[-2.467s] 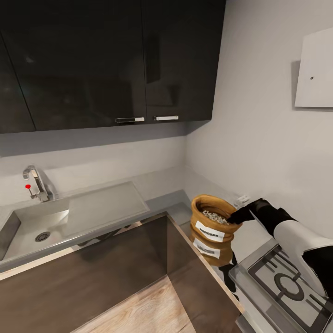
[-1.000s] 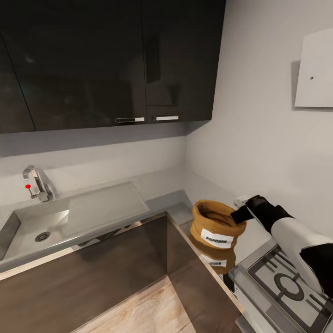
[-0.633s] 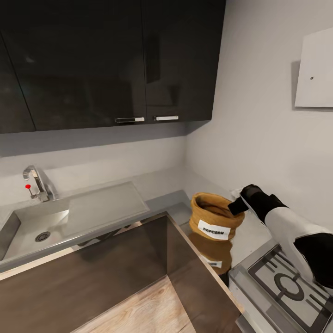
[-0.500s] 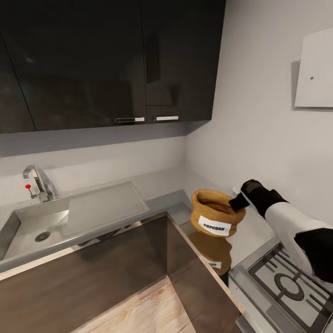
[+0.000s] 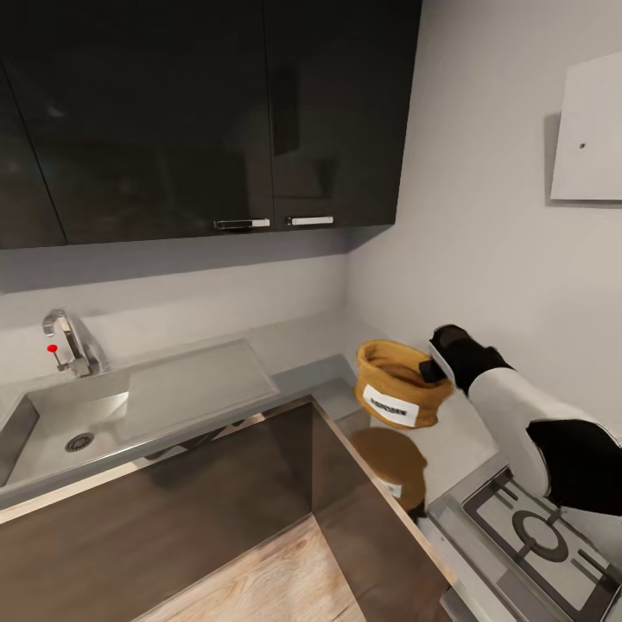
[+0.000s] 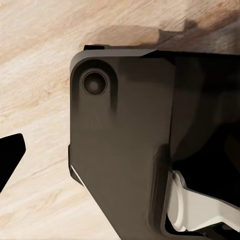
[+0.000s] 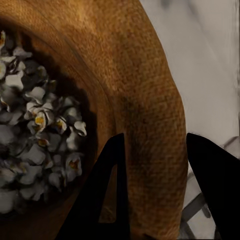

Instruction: In the kitchen, take the popcorn bag from the countertop, put it into the microwave, and heat it until the popcorn is cooked so the cooked popcorn ends up inside the bag.

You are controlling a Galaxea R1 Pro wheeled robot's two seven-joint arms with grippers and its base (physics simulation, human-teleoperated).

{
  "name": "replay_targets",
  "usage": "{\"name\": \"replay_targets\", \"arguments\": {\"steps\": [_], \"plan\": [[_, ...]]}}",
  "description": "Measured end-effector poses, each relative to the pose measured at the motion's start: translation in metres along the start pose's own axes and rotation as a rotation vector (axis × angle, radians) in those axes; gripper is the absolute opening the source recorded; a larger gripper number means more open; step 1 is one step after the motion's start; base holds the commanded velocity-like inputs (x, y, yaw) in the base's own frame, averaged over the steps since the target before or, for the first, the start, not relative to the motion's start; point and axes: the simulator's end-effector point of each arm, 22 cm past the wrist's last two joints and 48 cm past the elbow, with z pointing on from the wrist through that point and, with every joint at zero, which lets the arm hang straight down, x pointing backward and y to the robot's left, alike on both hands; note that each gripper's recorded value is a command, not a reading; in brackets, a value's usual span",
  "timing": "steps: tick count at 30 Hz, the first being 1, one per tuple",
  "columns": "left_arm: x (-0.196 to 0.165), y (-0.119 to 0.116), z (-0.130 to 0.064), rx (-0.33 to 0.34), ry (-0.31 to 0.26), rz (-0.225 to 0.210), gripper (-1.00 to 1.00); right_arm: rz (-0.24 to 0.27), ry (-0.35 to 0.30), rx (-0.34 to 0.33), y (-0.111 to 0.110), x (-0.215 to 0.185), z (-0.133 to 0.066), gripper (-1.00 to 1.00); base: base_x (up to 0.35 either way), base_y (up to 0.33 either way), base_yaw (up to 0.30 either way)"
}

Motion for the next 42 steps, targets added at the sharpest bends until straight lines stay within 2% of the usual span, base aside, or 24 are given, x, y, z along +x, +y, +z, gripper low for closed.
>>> {"name": "replay_targets", "arguments": {"steps": [3, 7, 11, 15, 17, 19, 24, 42], "plan": [[-0.002, 0.0, 0.0, 0.0, -0.004, 0.0, 1.0, 0.05, 0.003, 0.024, -0.003, 0.0, -0.002, -1.0, 0.0, 0.0, 0.0], [-0.003, -0.001, 0.0, 0.001, -0.007, 0.0, 1.0, 0.086, -0.016, 0.084, -0.021, -0.009, -0.008, -1.0, 0.0, 0.0, 0.0], [-0.004, -0.001, 0.0, 0.001, -0.009, 0.0, 1.0, 0.099, -0.016, 0.162, -0.038, -0.008, -0.011, -1.0, 0.0, 0.0, 0.0], [-0.004, -0.001, 0.0, 0.0, -0.009, -0.001, 1.0, 0.119, -0.009, 0.179, -0.044, -0.006, -0.011, -1.0, 0.0, 0.0, 0.0], [-0.004, -0.001, 0.0, 0.0, -0.009, -0.003, 1.0, 0.12, -0.005, 0.23, -0.054, -0.004, -0.013, -1.0, 0.0, 0.0, 0.0], [-0.005, -0.001, 0.0, 0.001, -0.01, -0.002, 1.0, 0.12, -0.004, 0.249, -0.055, -0.004, -0.014, -1.0, 0.0, 0.0, 0.0], [-0.007, -0.002, 0.0, 0.003, -0.014, 0.003, 1.0, 0.118, -0.001, 0.258, -0.056, -0.002, -0.013, -1.0, -0.067, 0.0, 0.0], [-0.005, -0.001, 0.0, 0.002, -0.013, -0.007, 1.0, 0.121, 0.013, 0.244, -0.051, 0.005, -0.008, -1.0, -0.338, 0.0, 0.0]]}}
